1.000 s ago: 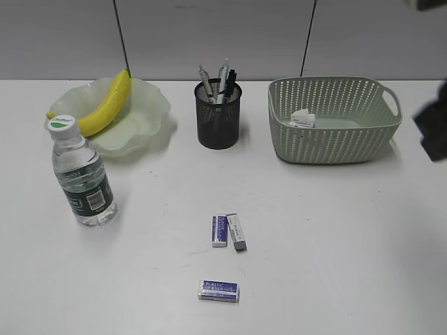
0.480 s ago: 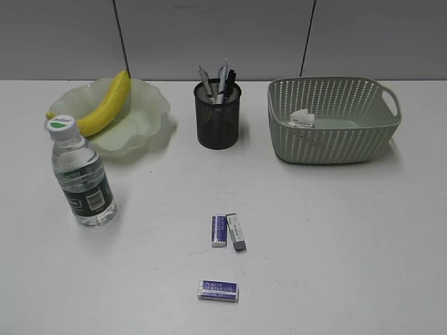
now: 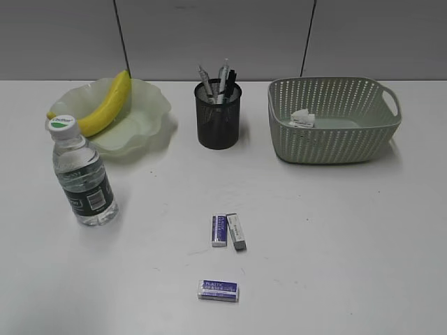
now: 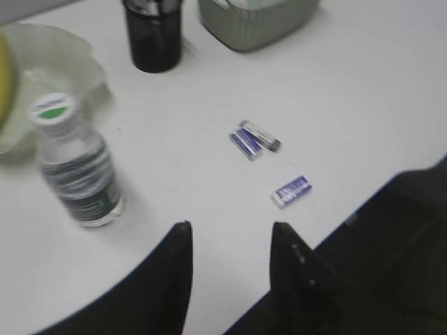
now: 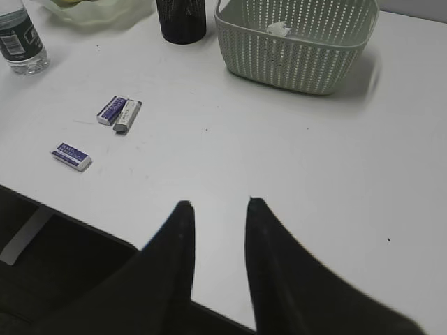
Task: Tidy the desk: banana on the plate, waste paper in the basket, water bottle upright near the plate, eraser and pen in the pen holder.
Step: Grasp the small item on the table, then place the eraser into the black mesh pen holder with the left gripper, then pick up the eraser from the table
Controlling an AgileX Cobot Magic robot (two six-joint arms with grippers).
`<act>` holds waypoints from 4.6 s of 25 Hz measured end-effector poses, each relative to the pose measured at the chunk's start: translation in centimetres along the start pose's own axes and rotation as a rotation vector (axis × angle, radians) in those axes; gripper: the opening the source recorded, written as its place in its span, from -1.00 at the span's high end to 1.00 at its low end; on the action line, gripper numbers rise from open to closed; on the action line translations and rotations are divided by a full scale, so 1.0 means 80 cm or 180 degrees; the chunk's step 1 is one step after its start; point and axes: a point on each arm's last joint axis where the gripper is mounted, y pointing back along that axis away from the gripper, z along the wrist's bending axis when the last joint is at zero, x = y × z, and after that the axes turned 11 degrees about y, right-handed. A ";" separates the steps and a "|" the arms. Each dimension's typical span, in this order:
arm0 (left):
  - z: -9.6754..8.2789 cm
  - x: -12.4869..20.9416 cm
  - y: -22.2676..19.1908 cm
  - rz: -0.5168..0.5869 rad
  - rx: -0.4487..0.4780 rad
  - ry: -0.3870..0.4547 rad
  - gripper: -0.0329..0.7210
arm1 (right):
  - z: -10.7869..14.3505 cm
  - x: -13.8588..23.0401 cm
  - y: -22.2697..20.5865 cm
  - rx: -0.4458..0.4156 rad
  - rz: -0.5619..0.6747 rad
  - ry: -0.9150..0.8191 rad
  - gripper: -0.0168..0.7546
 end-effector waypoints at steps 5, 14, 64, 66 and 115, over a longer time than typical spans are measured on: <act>0.002 -0.040 -0.111 0.0932 0.0388 -0.0331 0.16 | 0.000 -0.001 0.000 -0.0002 -0.0017 0.0005 0.40; -0.040 -0.046 -0.281 0.2052 0.0719 -0.1924 0.16 | 0.000 -0.001 0.000 -0.0007 -0.0028 0.0009 0.40; -0.081 -0.067 -0.347 0.1115 0.0485 -0.2273 0.44 | 0.000 -0.001 0.000 -0.0007 -0.0031 0.0013 0.40; -0.068 -0.090 -0.341 0.0758 0.0342 -0.2105 0.44 | 0.000 -0.001 0.000 -0.0007 -0.0031 0.0013 0.40; 0.027 -0.259 -0.251 -0.0679 -0.0003 -0.0203 -0.16 | 0.000 -0.001 0.000 -0.0007 -0.0031 0.0013 0.40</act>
